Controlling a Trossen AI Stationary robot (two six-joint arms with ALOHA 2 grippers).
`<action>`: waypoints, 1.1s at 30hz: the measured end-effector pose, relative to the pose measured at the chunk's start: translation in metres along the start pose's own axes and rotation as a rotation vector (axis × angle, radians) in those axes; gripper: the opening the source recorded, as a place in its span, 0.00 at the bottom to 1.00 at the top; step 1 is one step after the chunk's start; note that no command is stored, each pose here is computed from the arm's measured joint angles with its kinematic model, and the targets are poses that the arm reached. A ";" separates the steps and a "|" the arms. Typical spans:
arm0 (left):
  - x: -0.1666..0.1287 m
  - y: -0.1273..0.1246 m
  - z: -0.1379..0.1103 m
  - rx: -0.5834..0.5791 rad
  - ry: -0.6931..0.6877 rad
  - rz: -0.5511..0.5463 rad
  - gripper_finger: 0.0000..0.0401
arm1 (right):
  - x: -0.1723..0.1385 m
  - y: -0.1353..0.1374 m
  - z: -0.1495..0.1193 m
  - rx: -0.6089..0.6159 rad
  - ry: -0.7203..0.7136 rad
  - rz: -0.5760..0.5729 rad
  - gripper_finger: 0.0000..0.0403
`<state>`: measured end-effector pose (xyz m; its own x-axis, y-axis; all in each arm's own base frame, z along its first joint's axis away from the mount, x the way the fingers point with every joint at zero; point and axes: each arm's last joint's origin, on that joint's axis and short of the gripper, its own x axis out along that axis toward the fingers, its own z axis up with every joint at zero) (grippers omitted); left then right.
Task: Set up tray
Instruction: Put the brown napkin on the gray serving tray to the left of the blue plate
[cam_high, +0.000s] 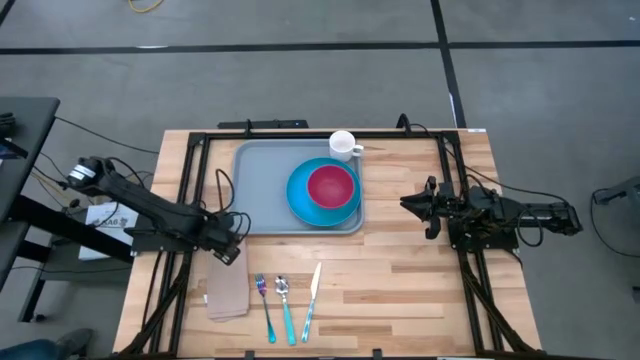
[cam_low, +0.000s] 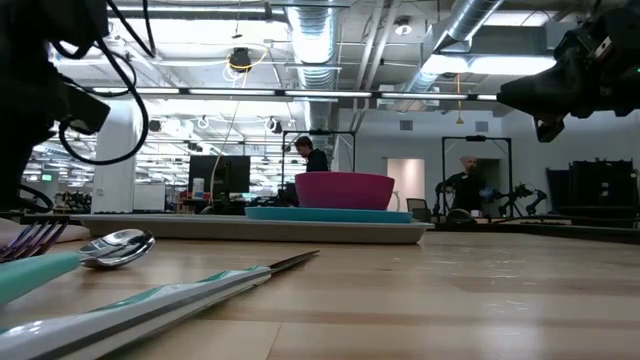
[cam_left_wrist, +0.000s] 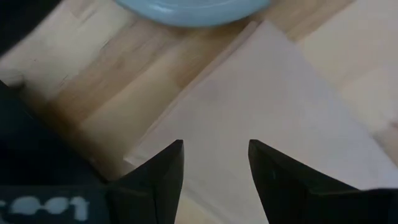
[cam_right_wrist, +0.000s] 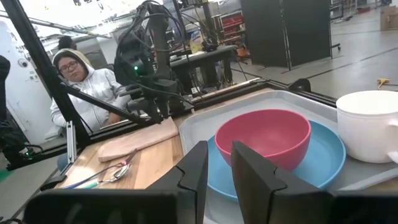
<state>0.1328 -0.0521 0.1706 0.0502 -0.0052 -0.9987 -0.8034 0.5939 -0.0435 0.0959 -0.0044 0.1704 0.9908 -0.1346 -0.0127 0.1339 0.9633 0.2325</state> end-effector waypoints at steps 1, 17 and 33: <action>0.001 0.000 0.000 0.000 0.001 0.007 0.42 | 0.000 0.000 0.000 0.000 0.000 0.000 0.16; 0.007 -0.017 0.005 0.069 0.010 -0.109 0.42 | 0.000 0.000 0.000 0.000 0.000 0.000 0.16; 0.037 -0.036 0.008 0.131 0.126 -0.034 0.42 | 0.000 0.000 0.000 0.000 -0.003 0.000 0.16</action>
<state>0.1681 -0.0676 0.1353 -0.0057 -0.1226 -0.9924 -0.7177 0.6916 -0.0813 0.0959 -0.0044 0.1707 0.9908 -0.1350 -0.0096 0.1335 0.9633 0.2329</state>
